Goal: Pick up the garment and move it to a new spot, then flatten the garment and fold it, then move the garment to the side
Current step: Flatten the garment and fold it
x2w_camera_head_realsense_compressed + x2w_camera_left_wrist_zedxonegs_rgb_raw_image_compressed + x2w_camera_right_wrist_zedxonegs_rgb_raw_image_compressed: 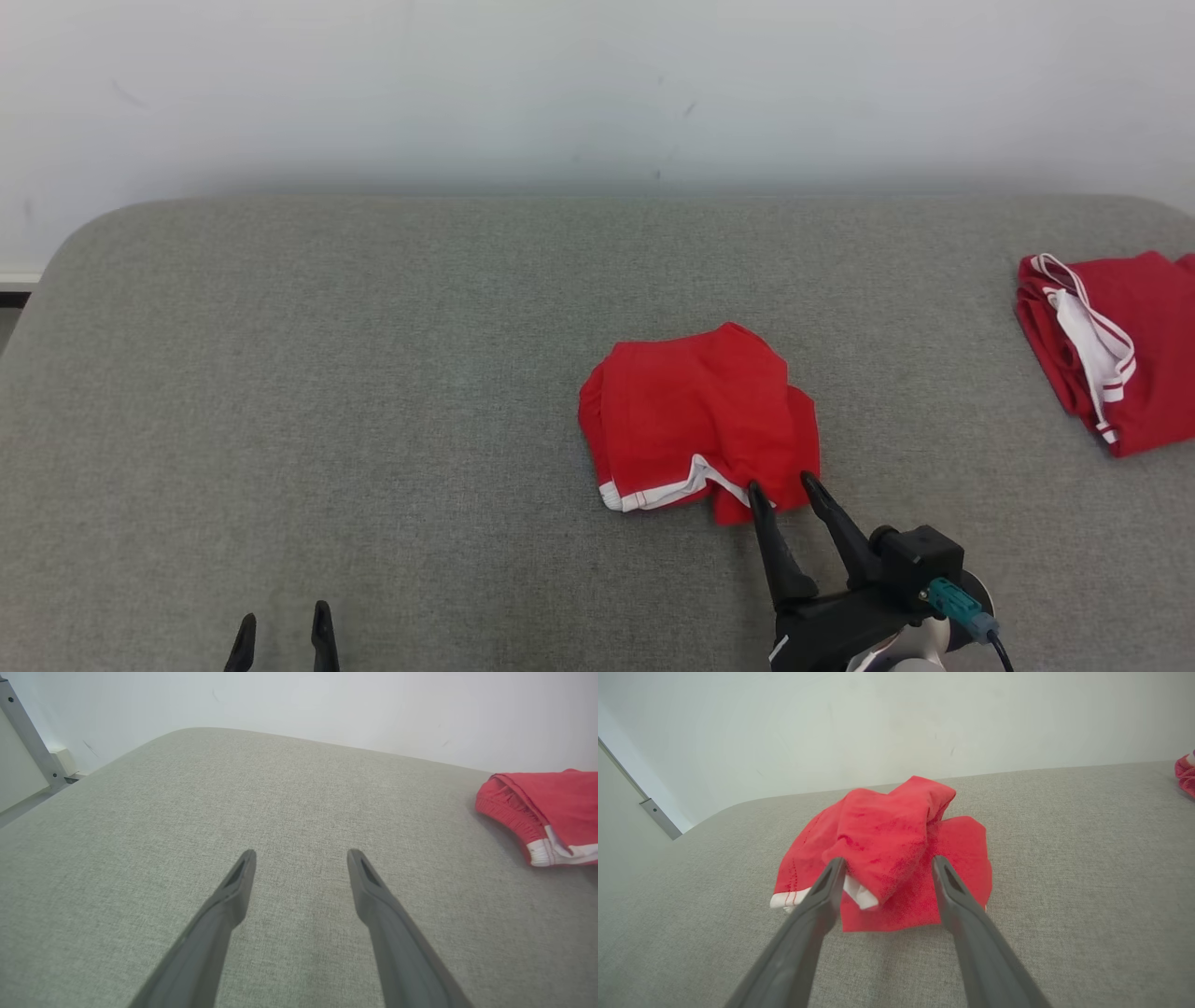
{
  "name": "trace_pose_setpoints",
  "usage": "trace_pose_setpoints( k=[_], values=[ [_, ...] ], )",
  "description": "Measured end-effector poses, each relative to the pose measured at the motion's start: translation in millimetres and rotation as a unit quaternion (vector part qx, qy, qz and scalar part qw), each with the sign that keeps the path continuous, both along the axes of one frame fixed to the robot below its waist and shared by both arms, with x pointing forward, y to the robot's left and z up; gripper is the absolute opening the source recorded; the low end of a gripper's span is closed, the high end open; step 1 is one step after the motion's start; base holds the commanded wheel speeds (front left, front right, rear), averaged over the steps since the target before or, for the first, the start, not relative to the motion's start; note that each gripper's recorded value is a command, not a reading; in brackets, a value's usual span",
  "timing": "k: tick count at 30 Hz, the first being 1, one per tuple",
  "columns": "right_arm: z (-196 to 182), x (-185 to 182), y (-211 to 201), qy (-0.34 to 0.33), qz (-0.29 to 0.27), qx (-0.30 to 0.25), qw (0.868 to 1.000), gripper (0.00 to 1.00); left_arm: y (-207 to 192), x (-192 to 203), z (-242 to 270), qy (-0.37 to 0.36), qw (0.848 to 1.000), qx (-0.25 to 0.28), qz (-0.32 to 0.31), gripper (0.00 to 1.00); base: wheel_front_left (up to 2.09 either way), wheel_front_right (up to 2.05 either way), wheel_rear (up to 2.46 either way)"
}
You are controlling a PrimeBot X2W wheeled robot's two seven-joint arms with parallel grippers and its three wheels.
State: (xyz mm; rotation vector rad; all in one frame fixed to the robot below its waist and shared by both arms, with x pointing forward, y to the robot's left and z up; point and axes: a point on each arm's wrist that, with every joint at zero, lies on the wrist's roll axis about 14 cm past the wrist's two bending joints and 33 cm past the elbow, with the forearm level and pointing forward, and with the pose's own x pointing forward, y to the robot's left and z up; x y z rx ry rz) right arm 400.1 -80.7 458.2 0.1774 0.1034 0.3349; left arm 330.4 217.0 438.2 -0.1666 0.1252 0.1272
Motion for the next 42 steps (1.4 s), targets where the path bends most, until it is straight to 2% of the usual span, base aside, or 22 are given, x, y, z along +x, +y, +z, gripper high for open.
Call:
trace_pose_setpoints(
  k=[1,2,3,4,9,16,23,30,32,34,36,37,38,39,40,42],
  values=[
    [0.2,1.8,1.7,0.000,0.002,0.000,1.000,0.70,0.9,-1.0,-0.4,0.001,1.000,-0.001,0.002,1.00,0.00,0.00,0.00],
    [-0.5,3.2,3.1,0.001,0.004,0.000,1.000,0.47,2.0,-1.8,-0.6,0.001,1.000,-0.003,0.005,1.00,0.00,0.00,0.00],
    [-1.7,4.0,5.0,0.003,0.007,0.000,1.000,0.38,3.5,-2.2,-0.1,0.000,1.000,-0.004,0.008,1.00,0.00,0.00,0.00],
    [-3.2,4.3,6.8,0.005,0.009,0.000,1.000,0.00,5.1,-2.4,0.4,-0.001,1.000,-0.005,0.011,1.00,0.00,0.00,0.00],
    [5.7,11.2,14.7,-0.008,0.018,0.010,1.000,0.00,10.5,-4.6,-1.1,0.002,1.000,-0.005,0.020,1.00,0.00,0.00,0.00],
    [64.4,23.7,17.1,-0.093,0.018,0.034,0.995,0.00,7.1,-4.3,0.6,-0.002,1.000,-0.009,0.015,1.00,0.00,0.00,0.00],
    [157.7,26.1,38.6,-0.222,0.053,0.047,0.972,0.00,-4.6,-6.8,3.4,-0.008,1.000,-0.017,-0.002,1.00,0.00,0.00,0.00],
    [199.8,24.5,83.2,-0.265,0.122,0.069,0.954,0.00,-6.1,-14.9,4.3,-0.011,1.000,-0.025,0.001,1.00,0.00,0.00,0.00],
    [217.3,27.7,104.7,-0.283,0.150,0.072,0.945,0.00,-3.2,-21.0,2.2,-0.007,1.000,-0.026,0.008,1.00,0.00,0.00,0.00],
    [204.5,38.0,113.9,-0.260,0.157,0.056,0.951,0.00,-0.5,-25.0,0.3,-0.005,0.999,-0.030,0.015,1.00,0.00,0.00,0.00],
    [171.3,52.9,118.7,-0.206,0.158,0.026,0.965,0.00,1.4,-27.6,-1.5,-0.002,0.999,-0.034,0.022,1.00,0.00,0.00,0.00],
    [150.1,61.7,118.4,-0.171,0.156,0.003,0.973,0.29,2.1,-27.9,-2.1,0.000,0.999,-0.035,0.023,1.00,0.00,0.00,0.00],
    [137.7,67.6,118.1,-0.160,0.155,-0.012,0.975,0.82,2.7,-28.1,-3.1,0.001,0.999,-0.037,0.026,1.00,0.00,0.00,0.00],
    [137.7,67.6,118.1,-0.160,0.155,-0.012,0.975,1.00,2.7,-28.1,-3.1,0.001,0.999,-0.037,0.026,1.00,0.00,0.00,0.00],
    [128.2,74.5,116.8,-0.156,0.156,-0.041,0.975,1.00,2.8,-28.7,-4.6,0.004,0.999,-0.038,0.027,1.00,0.00,0.00,0.00],
    [113.6,89.0,111.5,-0.135,0.143,-0.048,0.979,1.00,3.4,-30.6,-7.5,0.010,0.999,-0.041,0.030,1.00,0.00,0.00,0.00]
  ],
)
